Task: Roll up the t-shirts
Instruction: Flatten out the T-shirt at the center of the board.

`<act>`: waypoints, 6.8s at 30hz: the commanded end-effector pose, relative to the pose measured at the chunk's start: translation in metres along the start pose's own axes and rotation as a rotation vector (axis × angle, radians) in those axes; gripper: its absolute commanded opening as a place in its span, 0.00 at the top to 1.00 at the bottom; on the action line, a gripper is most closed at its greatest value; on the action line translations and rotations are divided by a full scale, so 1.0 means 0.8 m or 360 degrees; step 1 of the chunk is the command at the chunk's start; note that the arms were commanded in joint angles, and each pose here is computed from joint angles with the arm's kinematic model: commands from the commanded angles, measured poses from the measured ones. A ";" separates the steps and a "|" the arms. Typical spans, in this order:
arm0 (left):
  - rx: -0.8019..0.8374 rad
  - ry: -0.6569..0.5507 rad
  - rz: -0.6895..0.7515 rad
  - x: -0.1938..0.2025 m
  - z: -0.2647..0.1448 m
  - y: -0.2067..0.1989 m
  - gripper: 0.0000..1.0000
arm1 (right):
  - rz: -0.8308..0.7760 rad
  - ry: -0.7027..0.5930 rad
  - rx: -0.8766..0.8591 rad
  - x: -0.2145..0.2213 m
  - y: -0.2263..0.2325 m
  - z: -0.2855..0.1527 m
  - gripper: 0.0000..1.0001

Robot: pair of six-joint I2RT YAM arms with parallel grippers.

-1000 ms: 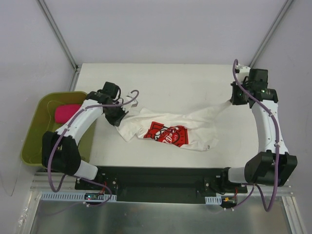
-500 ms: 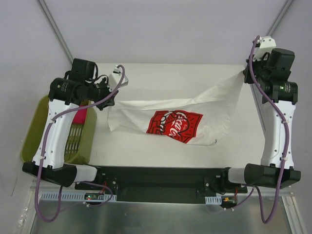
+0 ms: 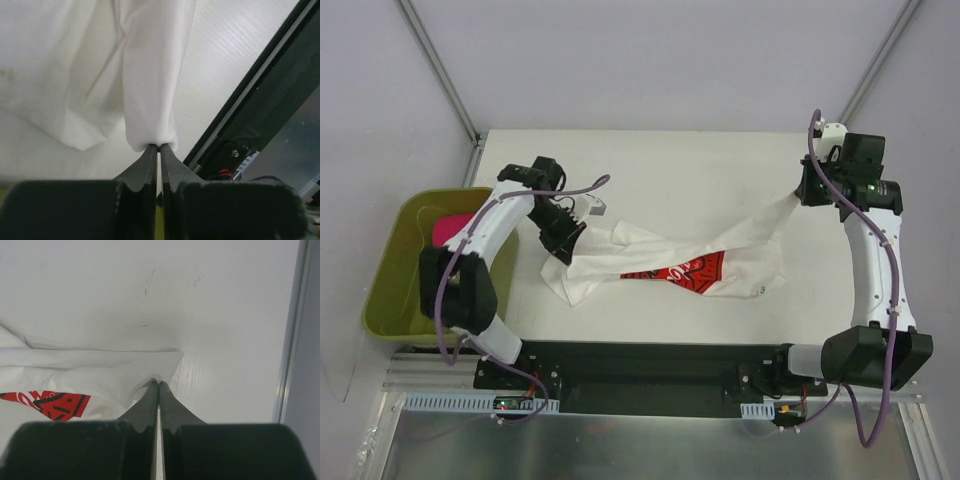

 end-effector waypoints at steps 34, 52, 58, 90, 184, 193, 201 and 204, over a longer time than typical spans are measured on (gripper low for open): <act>0.0030 0.0233 -0.1069 0.007 0.069 0.059 0.59 | 0.0015 0.0258 -0.0184 0.010 0.027 0.104 0.99; -0.0064 0.0313 -0.1185 0.005 0.088 0.104 0.55 | -0.0005 0.0253 -0.0168 0.008 0.026 0.107 0.99; -0.0034 0.0288 -0.1199 0.002 0.088 0.105 0.56 | -0.0014 0.0256 -0.0167 0.011 0.027 0.106 0.99; -0.0062 -0.0221 -0.1137 0.000 0.080 0.071 0.63 | -0.0045 0.0260 -0.0154 0.012 0.028 0.113 0.99; 0.0179 -0.0416 -0.1639 0.028 0.106 0.101 0.69 | -0.0236 0.0254 -0.0126 0.025 0.045 0.104 0.99; 0.0117 -0.0428 -0.1610 0.023 0.119 0.111 0.71 | -0.0244 0.0249 -0.0126 0.023 0.046 0.104 0.99; 0.0152 -0.0547 -0.1545 0.000 0.095 0.109 0.83 | -0.0251 0.0260 -0.0121 0.029 0.045 0.105 0.99; 0.0115 -0.0627 -0.1497 -0.015 0.074 0.112 0.85 | -0.0248 0.0259 -0.0128 0.029 0.046 0.106 0.99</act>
Point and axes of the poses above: each gripper's point midway between its finger pads, its own z axis out along the fingers, its own y axis along the line the jaws close on, x = y × z, the point moved 4 cm from there along -z, back along the fingers, and after that the axes turned 1 degree about z, right-handed, at the moved point
